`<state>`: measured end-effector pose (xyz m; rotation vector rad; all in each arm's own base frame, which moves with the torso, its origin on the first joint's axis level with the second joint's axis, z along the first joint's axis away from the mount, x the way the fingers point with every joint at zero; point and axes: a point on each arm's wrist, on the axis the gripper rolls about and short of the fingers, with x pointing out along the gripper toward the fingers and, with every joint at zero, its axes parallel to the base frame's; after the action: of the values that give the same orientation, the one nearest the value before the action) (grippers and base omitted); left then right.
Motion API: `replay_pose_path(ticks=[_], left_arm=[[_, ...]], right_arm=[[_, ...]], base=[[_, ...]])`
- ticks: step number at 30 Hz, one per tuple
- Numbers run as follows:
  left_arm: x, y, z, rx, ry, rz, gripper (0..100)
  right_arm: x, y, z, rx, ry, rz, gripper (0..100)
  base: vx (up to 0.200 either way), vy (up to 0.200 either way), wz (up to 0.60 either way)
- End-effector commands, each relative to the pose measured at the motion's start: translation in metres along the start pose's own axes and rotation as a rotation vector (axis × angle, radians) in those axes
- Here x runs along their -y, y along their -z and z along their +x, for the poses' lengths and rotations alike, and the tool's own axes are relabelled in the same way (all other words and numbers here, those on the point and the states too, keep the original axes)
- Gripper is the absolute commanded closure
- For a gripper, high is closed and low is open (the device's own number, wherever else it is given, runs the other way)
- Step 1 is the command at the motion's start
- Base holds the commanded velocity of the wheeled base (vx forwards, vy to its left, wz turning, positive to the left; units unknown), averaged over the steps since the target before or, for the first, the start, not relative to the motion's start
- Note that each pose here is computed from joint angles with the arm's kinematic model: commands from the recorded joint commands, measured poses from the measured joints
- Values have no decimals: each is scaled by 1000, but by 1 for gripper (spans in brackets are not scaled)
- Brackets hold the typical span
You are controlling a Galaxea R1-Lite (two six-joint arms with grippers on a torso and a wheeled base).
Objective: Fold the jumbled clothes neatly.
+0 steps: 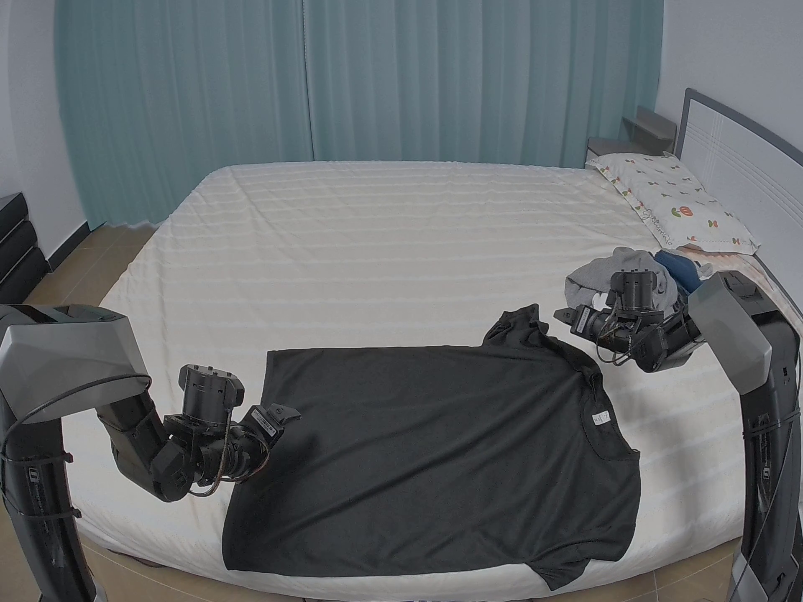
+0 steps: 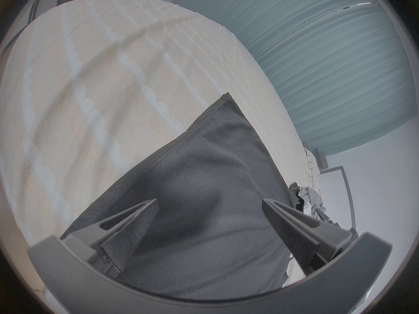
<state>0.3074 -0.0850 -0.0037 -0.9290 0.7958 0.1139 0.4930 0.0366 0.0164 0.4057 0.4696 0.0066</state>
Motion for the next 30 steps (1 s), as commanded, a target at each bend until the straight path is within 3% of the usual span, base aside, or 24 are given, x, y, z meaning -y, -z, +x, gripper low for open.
replay_pose_path(ticks=[1, 13, 14, 24, 30], left_arm=[[0, 0, 0, 0, 1, -1, 0], [0, 0, 0, 0, 1, -1, 0], [0, 0, 0, 0, 1, -1, 0], [0, 0, 0, -1, 0, -1, 0], [0, 0, 0, 0, 1, -1, 0]], right_arm=[[-23, 16, 25, -20, -26, -22, 0], [-36, 35, 56, -52, -5, -41, 0], [-36, 37, 58, -59, 0, -41, 100], [-25, 26, 63, -10, 36, -27, 100], [-8, 6, 62, 39, 54, 70, 100]], base=[[0, 0, 0], [0, 0, 0], [0, 0, 0], [0, 0, 0], [0, 0, 0]])
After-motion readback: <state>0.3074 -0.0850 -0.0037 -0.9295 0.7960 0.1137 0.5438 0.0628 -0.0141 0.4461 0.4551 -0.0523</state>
